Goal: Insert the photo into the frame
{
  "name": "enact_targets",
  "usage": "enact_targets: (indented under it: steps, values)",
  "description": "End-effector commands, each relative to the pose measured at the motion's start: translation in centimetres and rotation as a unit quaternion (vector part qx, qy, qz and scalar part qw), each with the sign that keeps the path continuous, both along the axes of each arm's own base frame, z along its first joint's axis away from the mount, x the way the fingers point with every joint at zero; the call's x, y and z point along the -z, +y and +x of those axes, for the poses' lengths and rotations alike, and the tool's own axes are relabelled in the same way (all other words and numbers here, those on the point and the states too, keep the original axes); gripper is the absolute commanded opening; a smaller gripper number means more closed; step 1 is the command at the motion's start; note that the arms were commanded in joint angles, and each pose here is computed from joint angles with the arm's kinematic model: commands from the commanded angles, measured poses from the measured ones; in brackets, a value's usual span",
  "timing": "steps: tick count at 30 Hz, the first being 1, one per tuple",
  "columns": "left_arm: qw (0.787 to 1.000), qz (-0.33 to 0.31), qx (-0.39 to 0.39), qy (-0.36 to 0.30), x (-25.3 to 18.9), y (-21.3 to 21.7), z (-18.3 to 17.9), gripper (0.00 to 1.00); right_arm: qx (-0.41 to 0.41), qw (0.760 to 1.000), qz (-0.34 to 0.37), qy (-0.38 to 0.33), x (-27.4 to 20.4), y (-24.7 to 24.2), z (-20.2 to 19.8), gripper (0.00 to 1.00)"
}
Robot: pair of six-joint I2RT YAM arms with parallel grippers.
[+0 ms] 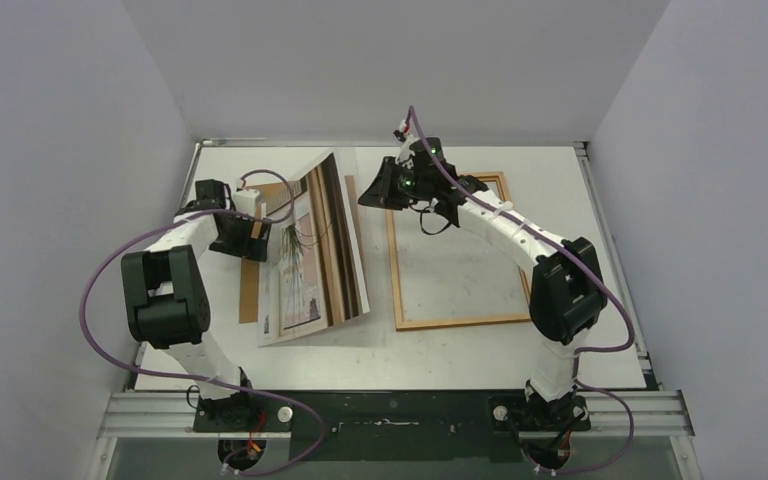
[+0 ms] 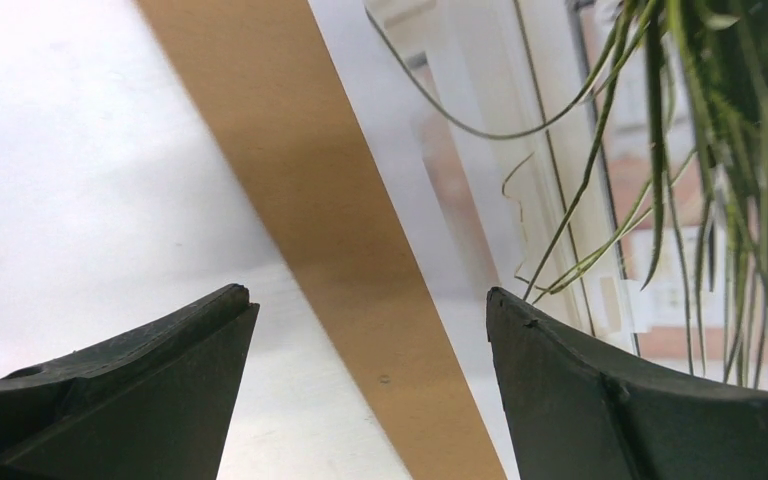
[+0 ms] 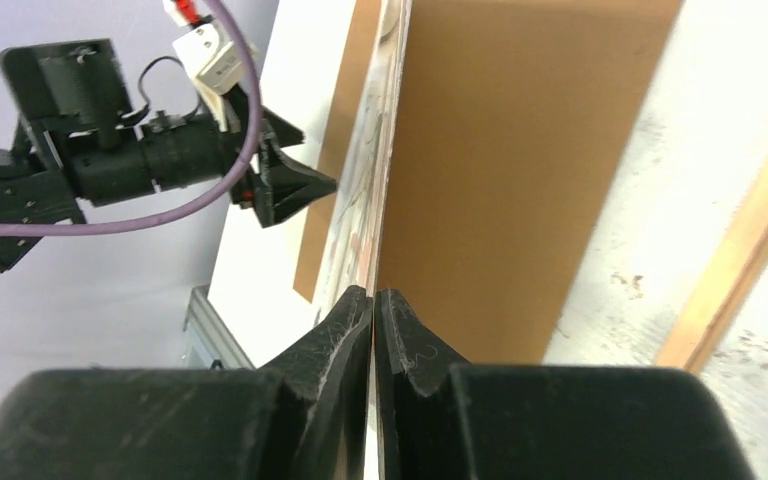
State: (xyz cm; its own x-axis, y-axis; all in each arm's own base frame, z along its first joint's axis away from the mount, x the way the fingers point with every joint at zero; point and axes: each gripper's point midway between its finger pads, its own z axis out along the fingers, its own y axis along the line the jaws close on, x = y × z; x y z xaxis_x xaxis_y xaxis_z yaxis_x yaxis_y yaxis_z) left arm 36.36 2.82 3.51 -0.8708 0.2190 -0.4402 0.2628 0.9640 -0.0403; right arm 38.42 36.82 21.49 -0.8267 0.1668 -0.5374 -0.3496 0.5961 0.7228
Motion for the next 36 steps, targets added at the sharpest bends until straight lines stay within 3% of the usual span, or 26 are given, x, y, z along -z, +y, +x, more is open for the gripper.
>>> enact_targets:
  steps: [1, 10, 18, 27, 36]
  values:
    - [0.999, 0.017, -0.010, -0.051, -3.3, 1.6, 2.5, 0.85, 0.029, 0.995, -0.016, -0.097, -7.1, -2.4, 1.8, 0.05]
    - [0.997, 0.018, -0.016, -0.070, -6.1, 2.2, 3.3, 0.87, 0.068, 0.984, -0.045, -0.158, -13.0, -5.4, 2.5, 0.05]
    - [0.996, -0.001, 0.022, -0.084, -9.0, -1.1, 3.4, 0.91, 0.124, 0.975, -0.067, -0.172, -15.5, -12.2, 2.8, 0.05]
    - [0.990, -0.014, 0.112, -0.090, -10.5, -11.0, 2.7, 0.95, 0.214, 0.958, -0.077, -0.175, -17.8, -22.0, 1.8, 0.05]
    - [0.981, -0.053, 0.180, -0.052, -7.8, -23.7, 1.8, 0.97, 0.287, 0.934, -0.118, -0.180, -19.5, -28.2, -0.2, 0.05]
